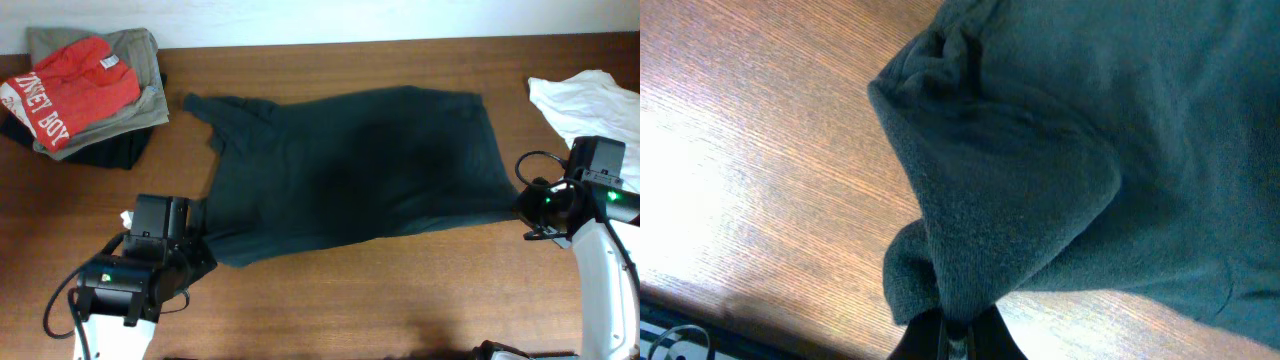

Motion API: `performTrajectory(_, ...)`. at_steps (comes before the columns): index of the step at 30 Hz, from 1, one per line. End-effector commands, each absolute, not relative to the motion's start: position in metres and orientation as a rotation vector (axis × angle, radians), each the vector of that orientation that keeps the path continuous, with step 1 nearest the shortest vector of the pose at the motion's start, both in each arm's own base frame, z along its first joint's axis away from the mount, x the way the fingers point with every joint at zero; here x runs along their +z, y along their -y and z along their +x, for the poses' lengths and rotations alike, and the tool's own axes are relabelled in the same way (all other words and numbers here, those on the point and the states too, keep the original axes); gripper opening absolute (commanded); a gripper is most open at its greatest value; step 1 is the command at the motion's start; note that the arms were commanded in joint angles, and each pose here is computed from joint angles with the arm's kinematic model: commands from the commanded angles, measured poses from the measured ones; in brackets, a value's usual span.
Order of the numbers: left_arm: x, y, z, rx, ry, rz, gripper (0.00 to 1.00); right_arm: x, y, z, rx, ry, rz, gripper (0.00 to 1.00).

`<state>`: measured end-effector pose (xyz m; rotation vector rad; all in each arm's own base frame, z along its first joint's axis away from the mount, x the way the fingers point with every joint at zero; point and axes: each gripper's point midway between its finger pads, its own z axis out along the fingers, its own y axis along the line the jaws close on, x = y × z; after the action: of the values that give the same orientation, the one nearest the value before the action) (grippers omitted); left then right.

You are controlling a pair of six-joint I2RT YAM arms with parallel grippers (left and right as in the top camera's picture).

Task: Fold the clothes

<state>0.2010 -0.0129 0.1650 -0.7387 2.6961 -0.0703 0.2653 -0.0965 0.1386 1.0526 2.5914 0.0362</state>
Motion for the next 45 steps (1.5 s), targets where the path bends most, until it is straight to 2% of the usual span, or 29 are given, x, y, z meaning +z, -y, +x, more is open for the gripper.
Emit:
performTrajectory(1, 0.178, 0.003, 0.218, -0.043, -2.585, -0.781, 0.01, 0.144, 0.104, 0.271, 0.002, -2.541, 1.056, 0.04)
performTrajectory(4, 0.196, -0.011, 0.262, 0.014, -2.388, -0.784, 0.00, 0.153, 0.102, 0.296, 0.088, -2.460, 1.005, 0.04)
performTrajectory(7, 0.192, -0.007, 0.287, -0.006, -2.362, -0.778, 0.01, 0.148, 0.102, 0.305, 0.114, -2.458, 0.997, 0.04)
performTrajectory(18, 0.103, 0.001, 0.372, 0.067, -2.433, -0.792, 0.00, 0.098, 0.105, 0.377, 0.259, -2.436, 0.919, 0.04)
performTrajectory(23, 0.087, -0.001, 0.400, 0.083, -2.372, -0.796, 0.01, 0.064, 0.078, 0.397, 0.254, -2.508, 0.830, 0.04)
performTrajectory(27, 0.077, -0.008, 0.413, 0.132, -2.328, -0.807, 0.01, 0.058, 0.078, 0.409, 0.115, -2.490, 0.786, 0.04)
performTrajectory(29, 0.068, -0.010, 0.417, 0.155, -2.322, -0.811, 0.09, 0.060, 0.085, 0.411, 0.064, -2.470, 0.793, 0.04)
performTrajectory(30, 0.062, -0.010, 0.417, 0.163, -2.332, -0.812, 0.19, 0.060, 0.085, 0.412, 0.065, -2.467, 0.792, 0.04)
performTrajectory(31, 0.056, -0.011, 0.417, 0.181, -2.342, -0.814, 0.21, 0.060, 0.085, 0.412, 0.065, -2.464, 0.790, 0.15)
performTrajectory(32, 0.053, -0.014, 0.416, 0.206, -2.344, -0.817, 0.33, 0.061, 0.085, 0.413, 0.064, -2.463, 0.787, 0.33)
performTrajectory(33, 0.051, -0.017, 0.415, 0.230, -2.345, -0.814, 0.53, 0.062, 0.085, 0.414, 0.056, -2.467, 0.754, 0.75)
performTrajectory(34, 0.051, -0.017, 0.415, 0.253, -2.366, -0.759, 0.66, 0.064, 0.086, 0.415, 0.046, -2.471, 0.719, 0.99)
performTrajectory(35, 0.054, -0.017, 0.416, 0.270, -2.379, -0.697, 0.87, 0.068, 0.086, 0.417, 0.038, -2.476, 0.694, 0.99)
performTrajectory(36, 0.062, -0.016, 0.420, 0.294, -2.392, -0.601, 0.99, 0.077, 0.089, 0.419, 0.038, -2.476, 0.703, 0.99)
performTrajectory(39, 0.113, -0.018, 0.428, 0.303, -2.367, -0.521, 0.99, 0.129, 0.105, 0.426, 0.029, -2.471, 0.744, 0.99)
performTrajectory(40, 0.140, -0.015, 0.434, 0.266, -2.331, -0.519, 0.99, 0.148, 0.109, 0.428, 0.025, -2.464, 0.752, 0.99)
performTrajectory(42, 0.161, 0.007, 0.444, 0.111, -2.328, -0.438, 0.99, 0.176, 0.105, 0.434, 0.068, -2.463, 0.693, 0.99)
performTrajectory(45, 0.144, 0.032, 0.440, -0.050, -2.422, -0.380, 0.99, 0.176, 0.076, 0.435, 0.257, -2.509, 0.596, 0.99)
